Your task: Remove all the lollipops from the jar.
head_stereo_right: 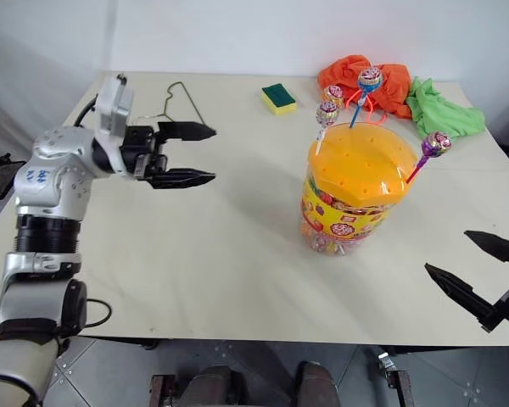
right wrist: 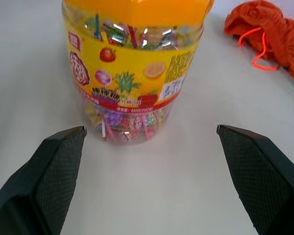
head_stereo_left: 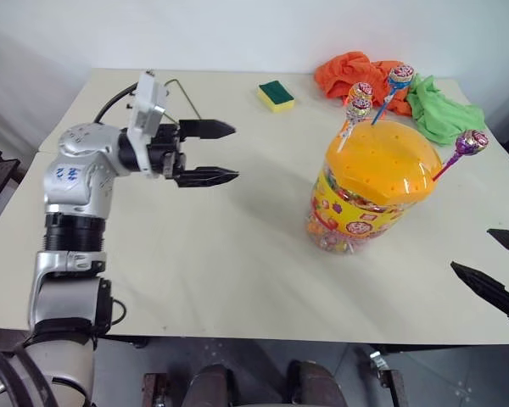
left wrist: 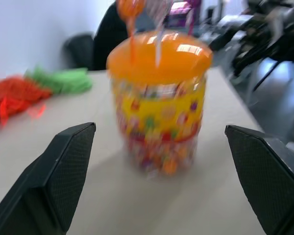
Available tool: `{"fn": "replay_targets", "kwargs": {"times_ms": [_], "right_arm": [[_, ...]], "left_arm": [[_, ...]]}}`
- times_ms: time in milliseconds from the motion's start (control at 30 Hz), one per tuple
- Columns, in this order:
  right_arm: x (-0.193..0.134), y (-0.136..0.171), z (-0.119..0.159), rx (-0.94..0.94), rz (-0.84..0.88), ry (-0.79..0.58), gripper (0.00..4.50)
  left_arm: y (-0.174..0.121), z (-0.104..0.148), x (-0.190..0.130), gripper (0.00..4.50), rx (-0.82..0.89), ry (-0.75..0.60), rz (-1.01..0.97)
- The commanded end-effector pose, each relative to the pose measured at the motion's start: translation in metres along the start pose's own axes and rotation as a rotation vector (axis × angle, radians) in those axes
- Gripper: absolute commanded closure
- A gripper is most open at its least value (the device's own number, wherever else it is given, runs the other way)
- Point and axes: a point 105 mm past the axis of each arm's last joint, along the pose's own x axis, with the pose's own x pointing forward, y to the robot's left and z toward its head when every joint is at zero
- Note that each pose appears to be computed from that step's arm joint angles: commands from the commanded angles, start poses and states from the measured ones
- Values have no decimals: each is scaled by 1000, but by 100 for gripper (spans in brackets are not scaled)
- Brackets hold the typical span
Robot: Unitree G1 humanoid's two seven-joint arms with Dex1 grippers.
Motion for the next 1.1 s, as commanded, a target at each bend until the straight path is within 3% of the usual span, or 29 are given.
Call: {"fn": "replay_targets", "kwargs": {"times_ms": [33, 200, 500, 667, 867, 1100], "right_arm": [[-2, 1, 19, -33, 16, -47, 4], [-1, 7, 30, -43, 34, -96, 4], [-4, 4, 40, -59, -22, -139, 4], [-10, 7, 41, -70, -68, -154, 4], [-19, 10, 40, -71, -105, -149, 4], [-23, 12, 38, -71, -119, -142, 4]], "left_arm": [[-6, 20, 25, 0, 47, -72, -111], [-16, 29, 55, 0, 34, -159, -265], [-19, 20, 105, 0, -14, -169, -368], [-7, 13, 127, 0, -46, -159, -294], [-6, 12, 128, 0, -42, -155, -294], [-13, 13, 106, 0, -34, -111, -325]]}}
